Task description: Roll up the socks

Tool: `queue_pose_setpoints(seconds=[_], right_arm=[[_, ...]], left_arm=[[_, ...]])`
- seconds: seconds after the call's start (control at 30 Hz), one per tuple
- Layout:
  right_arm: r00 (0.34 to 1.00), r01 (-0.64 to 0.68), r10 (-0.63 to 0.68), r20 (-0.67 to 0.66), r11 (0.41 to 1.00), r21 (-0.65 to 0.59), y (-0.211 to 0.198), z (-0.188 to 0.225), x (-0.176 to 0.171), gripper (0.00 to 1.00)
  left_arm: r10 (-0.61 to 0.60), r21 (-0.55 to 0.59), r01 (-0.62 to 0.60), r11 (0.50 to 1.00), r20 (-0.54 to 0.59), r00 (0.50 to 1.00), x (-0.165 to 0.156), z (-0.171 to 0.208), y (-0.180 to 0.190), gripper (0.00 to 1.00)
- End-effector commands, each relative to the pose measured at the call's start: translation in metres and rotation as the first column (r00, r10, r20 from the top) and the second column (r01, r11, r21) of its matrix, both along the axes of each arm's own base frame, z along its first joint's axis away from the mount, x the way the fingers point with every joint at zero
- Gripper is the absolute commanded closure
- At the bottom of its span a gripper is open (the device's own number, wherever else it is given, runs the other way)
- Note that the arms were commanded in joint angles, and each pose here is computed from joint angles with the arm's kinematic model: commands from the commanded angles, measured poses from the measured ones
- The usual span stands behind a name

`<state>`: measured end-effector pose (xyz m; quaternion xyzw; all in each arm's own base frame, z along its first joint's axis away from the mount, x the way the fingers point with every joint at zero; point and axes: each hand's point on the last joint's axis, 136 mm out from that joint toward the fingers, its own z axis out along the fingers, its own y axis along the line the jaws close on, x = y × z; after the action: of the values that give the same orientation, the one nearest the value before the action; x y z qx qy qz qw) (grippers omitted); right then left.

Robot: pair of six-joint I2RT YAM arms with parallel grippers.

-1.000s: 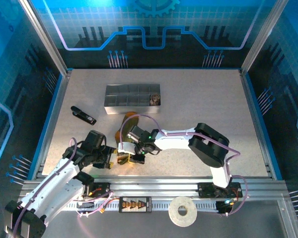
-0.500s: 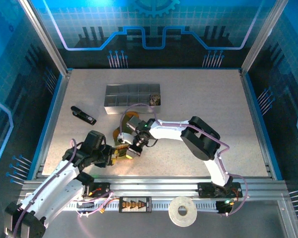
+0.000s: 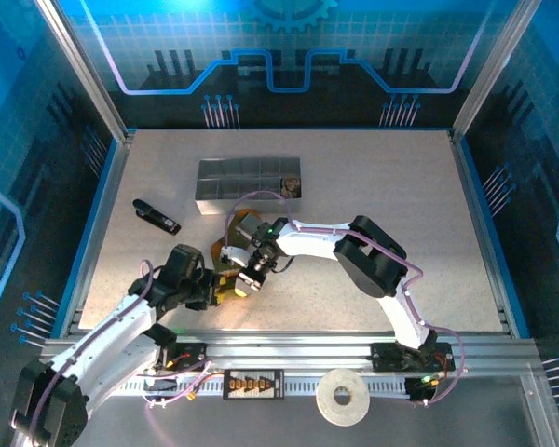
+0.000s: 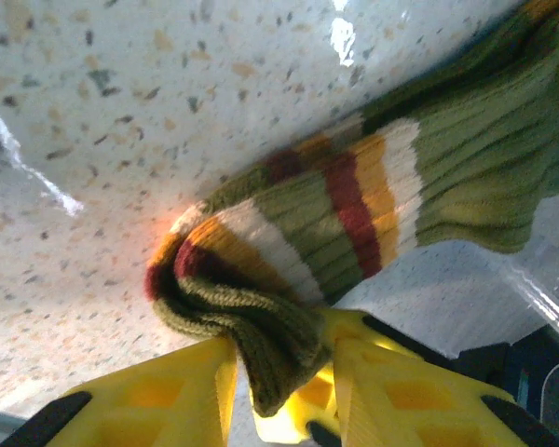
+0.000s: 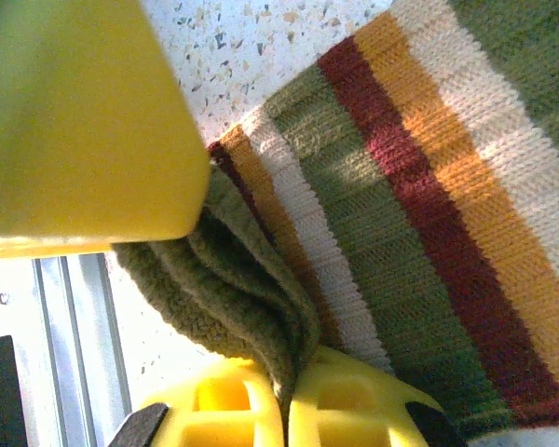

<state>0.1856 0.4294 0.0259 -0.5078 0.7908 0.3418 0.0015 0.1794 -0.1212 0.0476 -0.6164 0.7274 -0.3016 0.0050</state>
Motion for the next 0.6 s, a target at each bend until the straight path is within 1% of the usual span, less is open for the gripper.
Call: queue_pose_setpoints(seconds=[0.0,0.13,0.2,0.3,0.37,0.43,0.5,0.57], right_arm=[[0.999,0.014,-0.015,-0.043,0.999,-0.030,-0.003,-0.007,0.000,1.00],[1.000,0.011,-0.011,-0.013,1.000,-0.024,-0.002,-0.005,0.004,0.85],[1.000,0.002,-0.001,0.013,1.000,-0.007,-0.001,-0.001,0.005,0.78],[0.995,-0.036,0.032,0.089,0.999,0.039,0.000,0.009,0.005,0.66],[0.983,-0.079,0.065,0.170,0.994,0.073,0.001,0.019,0.004,0.59],[0.963,-0.115,0.084,0.256,0.987,0.109,-0.001,0.028,0.005,0.55],[0.928,-0.148,0.089,0.363,0.980,0.136,-0.004,0.038,0.008,0.52],[0.866,-0.190,0.089,0.492,0.969,0.160,-0.009,0.049,0.011,0.49]], left_arm=[[0.050,0.019,-0.049,0.999,-0.032,0.998,0.000,-0.012,0.006,0.68],[0.101,0.054,-0.099,0.994,-0.039,0.994,0.000,-0.019,0.015,0.70],[0.122,0.083,-0.115,0.990,-0.083,0.989,-0.005,-0.025,0.022,0.73],[0.134,0.109,-0.121,0.987,-0.123,0.983,-0.007,-0.031,0.027,0.73],[0.143,0.126,-0.125,0.984,-0.138,0.980,-0.003,-0.034,0.031,0.73],[0.141,0.141,-0.120,0.983,-0.154,0.978,0.001,-0.034,0.033,0.73],[0.134,0.153,-0.107,0.982,-0.179,0.975,0.004,-0.033,0.034,0.73],[0.127,0.166,-0.091,0.982,-0.219,0.968,0.002,-0.034,0.035,0.74]])
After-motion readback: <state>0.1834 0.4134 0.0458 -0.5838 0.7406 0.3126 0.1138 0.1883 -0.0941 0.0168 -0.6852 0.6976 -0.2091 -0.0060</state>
